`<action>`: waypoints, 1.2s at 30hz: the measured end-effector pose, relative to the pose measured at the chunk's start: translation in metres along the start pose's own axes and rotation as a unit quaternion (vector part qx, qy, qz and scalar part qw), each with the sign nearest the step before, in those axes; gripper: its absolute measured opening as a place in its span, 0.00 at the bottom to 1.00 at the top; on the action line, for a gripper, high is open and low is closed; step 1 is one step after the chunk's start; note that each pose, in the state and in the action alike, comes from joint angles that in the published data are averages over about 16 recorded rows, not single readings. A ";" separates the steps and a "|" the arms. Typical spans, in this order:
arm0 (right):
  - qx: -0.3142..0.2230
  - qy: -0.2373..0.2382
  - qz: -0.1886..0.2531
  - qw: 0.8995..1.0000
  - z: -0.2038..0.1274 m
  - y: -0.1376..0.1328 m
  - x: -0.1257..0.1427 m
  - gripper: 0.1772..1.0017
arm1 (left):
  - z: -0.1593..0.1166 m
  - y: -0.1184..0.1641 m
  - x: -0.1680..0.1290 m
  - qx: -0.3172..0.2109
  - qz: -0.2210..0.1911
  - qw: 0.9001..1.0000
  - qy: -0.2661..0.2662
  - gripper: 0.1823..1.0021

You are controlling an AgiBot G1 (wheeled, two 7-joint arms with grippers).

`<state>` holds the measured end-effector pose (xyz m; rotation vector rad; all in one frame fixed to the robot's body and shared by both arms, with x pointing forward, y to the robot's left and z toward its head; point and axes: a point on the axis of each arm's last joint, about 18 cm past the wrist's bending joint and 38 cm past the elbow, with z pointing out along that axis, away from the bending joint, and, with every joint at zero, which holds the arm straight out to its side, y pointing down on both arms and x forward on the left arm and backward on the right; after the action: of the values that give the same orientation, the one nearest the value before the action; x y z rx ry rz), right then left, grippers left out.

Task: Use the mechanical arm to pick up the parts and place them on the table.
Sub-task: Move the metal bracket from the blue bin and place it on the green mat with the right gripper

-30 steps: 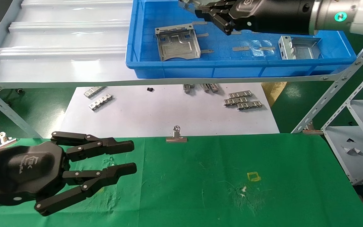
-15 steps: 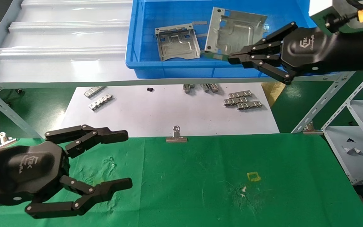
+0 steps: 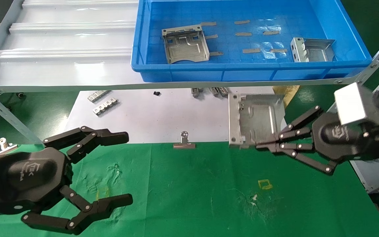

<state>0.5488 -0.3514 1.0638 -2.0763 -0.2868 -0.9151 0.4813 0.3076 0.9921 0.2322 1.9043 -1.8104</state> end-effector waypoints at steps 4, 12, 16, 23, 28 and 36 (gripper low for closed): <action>-0.043 -0.034 0.015 0.998 0.022 0.025 -0.008 0.02 | 0.000 0.000 0.000 0.000 0.000 1.000 0.000 0.95; -0.129 -0.087 0.015 0.988 0.064 0.070 -0.011 0.02 | 0.000 0.000 0.000 0.000 0.000 1.000 0.000 0.99; -0.159 -0.105 0.008 0.982 0.076 0.086 -0.012 0.02 | 0.000 0.000 0.000 0.000 0.000 1.000 0.000 1.00; -0.191 -0.123 -0.001 0.974 0.083 0.105 -0.013 0.02 | 0.000 0.000 0.000 0.000 0.000 1.000 0.000 1.00; -0.203 -0.126 -0.003 0.971 0.085 0.114 -0.014 0.02 | 0.000 0.000 0.000 0.000 0.000 1.000 0.000 1.00; -0.215 -0.127 -0.005 0.968 0.090 0.125 -0.015 0.02 | 0.000 0.000 0.000 0.000 0.000 1.000 0.000 1.00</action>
<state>0.6453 -0.3595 0.9429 -2.6027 -0.2469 -0.7637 0.4813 0.3076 0.9921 0.2322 1.9043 -1.8104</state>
